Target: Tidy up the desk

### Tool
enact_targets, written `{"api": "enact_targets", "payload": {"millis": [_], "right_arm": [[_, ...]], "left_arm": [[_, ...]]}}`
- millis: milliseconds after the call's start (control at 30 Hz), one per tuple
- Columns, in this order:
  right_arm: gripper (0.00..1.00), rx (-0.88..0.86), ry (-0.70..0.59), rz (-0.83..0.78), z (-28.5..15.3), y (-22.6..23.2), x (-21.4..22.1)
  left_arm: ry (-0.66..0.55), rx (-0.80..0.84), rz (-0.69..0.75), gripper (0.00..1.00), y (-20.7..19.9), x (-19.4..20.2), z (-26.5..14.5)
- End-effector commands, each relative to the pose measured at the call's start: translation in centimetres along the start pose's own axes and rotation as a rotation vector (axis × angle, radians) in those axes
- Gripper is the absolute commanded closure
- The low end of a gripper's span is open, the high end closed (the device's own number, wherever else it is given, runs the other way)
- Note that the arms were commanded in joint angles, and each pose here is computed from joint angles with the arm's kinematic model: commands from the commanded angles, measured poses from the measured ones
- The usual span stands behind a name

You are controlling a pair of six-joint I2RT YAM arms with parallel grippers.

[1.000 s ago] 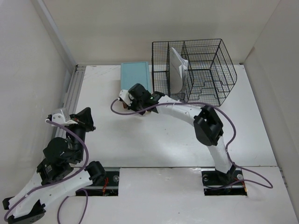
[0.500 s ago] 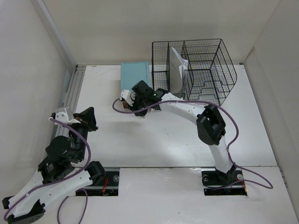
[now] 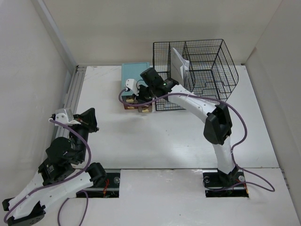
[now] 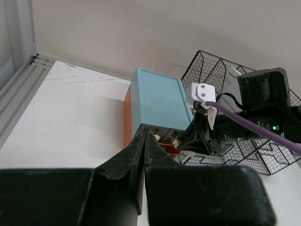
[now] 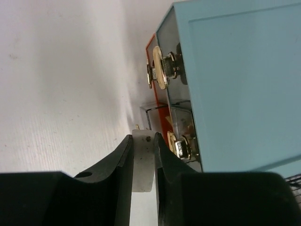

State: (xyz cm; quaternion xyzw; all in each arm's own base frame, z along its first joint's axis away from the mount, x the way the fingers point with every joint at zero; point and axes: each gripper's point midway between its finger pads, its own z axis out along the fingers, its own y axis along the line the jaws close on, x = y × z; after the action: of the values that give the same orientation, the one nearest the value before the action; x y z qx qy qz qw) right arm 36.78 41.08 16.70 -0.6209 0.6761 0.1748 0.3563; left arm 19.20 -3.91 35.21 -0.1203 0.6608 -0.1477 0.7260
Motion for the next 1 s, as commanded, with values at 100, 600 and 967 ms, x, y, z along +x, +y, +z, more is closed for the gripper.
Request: {"api": "enact_targets", "payload": {"millis": [100, 600, 967], "right_arm": [[1.00, -0.118, -0.061, -0.210, 0.4, 0.9, -1.3], [1.00, 0.092, -0.187, -0.101, -7.0, -2.3, -6.2], [1.00, 0.216, -0.294, 0.032, -14.1, -6.3, -6.4]], "left_arm": [[0.008, 0.022, -0.036, 1.00, -1.1, 0.2, 0.4], [0.178, 0.063, -0.564, 1.00, -5.4, 7.1, 0.7], [0.161, 0.070, -0.936, 0.84, -6.5, 16.4, 3.2]]}}
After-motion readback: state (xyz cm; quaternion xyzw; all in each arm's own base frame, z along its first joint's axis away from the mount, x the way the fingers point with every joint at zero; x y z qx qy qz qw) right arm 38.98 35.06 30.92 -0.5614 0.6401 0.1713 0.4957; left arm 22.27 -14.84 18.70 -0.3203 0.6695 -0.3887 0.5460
